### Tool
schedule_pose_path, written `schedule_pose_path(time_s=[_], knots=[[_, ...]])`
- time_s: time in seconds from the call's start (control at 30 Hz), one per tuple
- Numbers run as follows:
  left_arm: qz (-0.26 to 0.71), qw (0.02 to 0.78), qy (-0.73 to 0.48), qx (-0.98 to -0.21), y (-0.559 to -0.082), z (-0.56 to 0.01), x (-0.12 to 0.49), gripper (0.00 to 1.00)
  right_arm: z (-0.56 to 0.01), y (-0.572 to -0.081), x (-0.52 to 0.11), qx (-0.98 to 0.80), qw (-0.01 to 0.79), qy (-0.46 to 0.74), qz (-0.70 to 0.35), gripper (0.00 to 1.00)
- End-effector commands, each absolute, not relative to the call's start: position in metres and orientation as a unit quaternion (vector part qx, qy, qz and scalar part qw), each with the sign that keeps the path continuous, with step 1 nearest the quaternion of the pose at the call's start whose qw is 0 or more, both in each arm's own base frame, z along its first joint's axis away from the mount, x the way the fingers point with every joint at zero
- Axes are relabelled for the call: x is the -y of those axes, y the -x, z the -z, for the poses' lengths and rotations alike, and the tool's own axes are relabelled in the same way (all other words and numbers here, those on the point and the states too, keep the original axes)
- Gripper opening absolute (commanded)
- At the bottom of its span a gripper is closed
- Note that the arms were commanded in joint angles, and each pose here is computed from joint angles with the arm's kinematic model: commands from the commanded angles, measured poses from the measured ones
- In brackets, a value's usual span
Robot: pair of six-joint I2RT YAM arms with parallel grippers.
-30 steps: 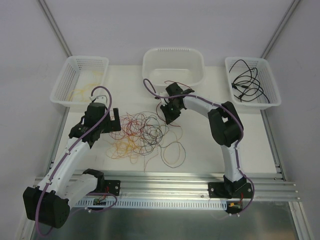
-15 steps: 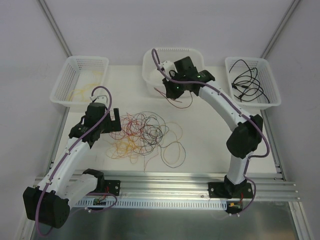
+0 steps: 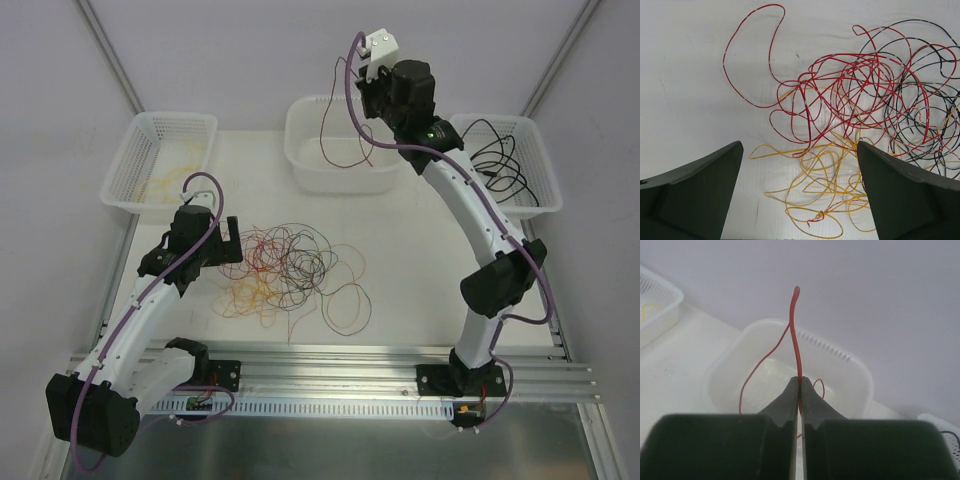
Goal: Untangle the cables
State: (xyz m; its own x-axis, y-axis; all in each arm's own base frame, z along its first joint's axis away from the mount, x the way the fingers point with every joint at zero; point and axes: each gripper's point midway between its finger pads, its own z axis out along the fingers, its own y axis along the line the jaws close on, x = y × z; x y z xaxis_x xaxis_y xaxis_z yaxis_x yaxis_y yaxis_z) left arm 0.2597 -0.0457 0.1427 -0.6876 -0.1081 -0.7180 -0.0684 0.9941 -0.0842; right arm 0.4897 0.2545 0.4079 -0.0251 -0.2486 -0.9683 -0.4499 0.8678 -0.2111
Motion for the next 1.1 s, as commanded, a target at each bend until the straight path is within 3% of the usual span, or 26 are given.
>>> schedule_pose_path(time_s=[0.0,0.13,0.3,0.47,0.6,0.67,0.73,0.8,0.97,1.07], knots=[[0.029,0.391,0.048,-0.919,-0.261,-0.141,0.047,0.99,-0.478,-0.517,-0.237,-0.637,0.752,0.167,-0.038,0.01],[0.032,0.389,0.046,-0.919,-0.26,-0.14,0.048,0.99,-0.461,-0.55,-0.229,-0.647,0.748,0.147,-0.015,0.01],[0.033,0.39,0.046,-0.919,-0.261,-0.14,0.048,0.99,-0.383,-0.584,-0.246,-0.702,0.689,0.178,-0.029,0.04],[0.036,0.389,0.044,-0.919,-0.26,-0.14,0.049,0.99,-0.292,-0.586,-0.262,-0.762,0.609,0.212,-0.051,0.08],[0.036,0.39,0.045,-0.919,-0.26,-0.141,0.049,0.99,-0.263,-0.573,-0.277,-0.78,0.574,0.227,-0.098,0.12],[0.036,0.391,0.044,-0.919,-0.26,-0.141,0.049,0.99,-0.258,-0.568,-0.28,-0.788,0.559,0.234,-0.111,0.24],[0.037,0.391,0.045,-0.919,-0.26,-0.141,0.05,0.99,-0.257,-0.565,-0.279,-0.793,0.552,0.232,-0.113,0.48],[0.039,0.393,0.045,-0.918,-0.26,-0.143,0.05,0.99,-0.263,-0.555,-0.278,-0.799,0.54,0.234,-0.121,0.65],[0.046,0.391,0.041,-0.918,-0.26,-0.143,0.053,0.99,-0.297,-0.481,-0.292,-0.807,0.503,0.253,-0.178,0.7],[0.054,0.388,0.039,-0.919,-0.259,-0.142,0.056,0.99,-0.28,-0.426,-0.305,-0.825,0.452,0.258,-0.22,0.73]])
